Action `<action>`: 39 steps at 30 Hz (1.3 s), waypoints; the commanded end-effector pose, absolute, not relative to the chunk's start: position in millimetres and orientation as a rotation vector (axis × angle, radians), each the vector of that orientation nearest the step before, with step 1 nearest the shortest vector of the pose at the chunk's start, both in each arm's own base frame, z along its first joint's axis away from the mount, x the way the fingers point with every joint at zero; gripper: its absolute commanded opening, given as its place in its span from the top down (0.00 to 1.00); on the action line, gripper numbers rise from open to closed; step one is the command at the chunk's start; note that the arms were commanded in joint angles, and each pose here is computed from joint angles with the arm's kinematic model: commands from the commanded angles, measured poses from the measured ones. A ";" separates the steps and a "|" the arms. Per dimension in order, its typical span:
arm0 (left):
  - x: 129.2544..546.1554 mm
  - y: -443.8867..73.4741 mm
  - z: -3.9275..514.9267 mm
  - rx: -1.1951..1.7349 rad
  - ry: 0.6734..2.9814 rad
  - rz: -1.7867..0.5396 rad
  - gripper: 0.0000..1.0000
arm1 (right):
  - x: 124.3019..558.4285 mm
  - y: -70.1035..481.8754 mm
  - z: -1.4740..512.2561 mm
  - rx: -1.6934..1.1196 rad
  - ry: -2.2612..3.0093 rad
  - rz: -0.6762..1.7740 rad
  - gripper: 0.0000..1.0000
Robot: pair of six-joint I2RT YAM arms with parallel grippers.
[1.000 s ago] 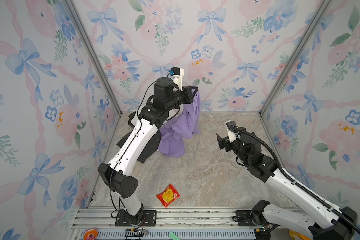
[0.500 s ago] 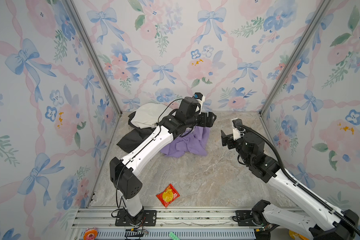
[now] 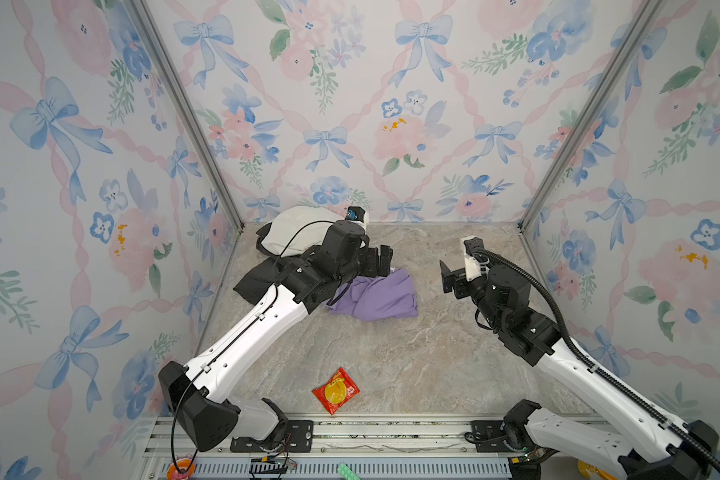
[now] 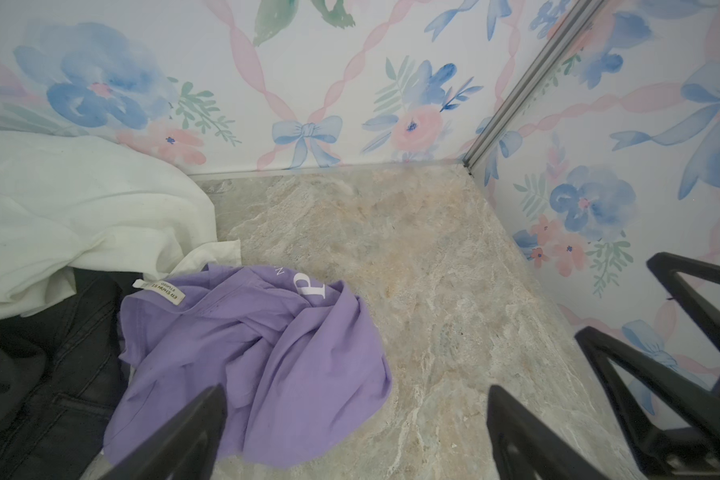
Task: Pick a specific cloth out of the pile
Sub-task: 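Lower the lavender sweatshirt onto the open table beside the pile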
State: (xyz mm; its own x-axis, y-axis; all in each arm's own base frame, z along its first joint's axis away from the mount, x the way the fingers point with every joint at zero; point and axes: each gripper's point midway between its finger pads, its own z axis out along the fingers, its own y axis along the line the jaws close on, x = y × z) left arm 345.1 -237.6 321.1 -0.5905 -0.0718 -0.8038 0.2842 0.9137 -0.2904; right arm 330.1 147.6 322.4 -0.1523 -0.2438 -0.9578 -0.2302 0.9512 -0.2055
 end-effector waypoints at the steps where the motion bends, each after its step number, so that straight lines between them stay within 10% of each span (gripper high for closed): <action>1: 346.9 -205.0 281.5 -0.035 2.269 -0.455 0.02 | 332.9 152.4 342.5 -0.351 1.700 0.028 0.03; 27: 347.5 -137.2 99.4 -0.509 2.682 -0.303 0.20 | 307.8 171.1 315.3 -0.492 1.852 0.185 0.03; 39: 349.6 -131.8 59.2 -0.499 2.766 -0.195 0.46 | 309.2 176.2 313.4 -0.481 1.860 0.221 0.03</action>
State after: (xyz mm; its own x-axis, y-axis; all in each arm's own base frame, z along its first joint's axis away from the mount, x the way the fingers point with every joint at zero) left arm 348.4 -137.6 66.8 -0.8854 -0.3646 -0.2885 -0.3129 0.9262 -0.2102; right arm 309.0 176.5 306.2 -0.2667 -0.2286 -0.9363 -0.4289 0.8981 -0.0971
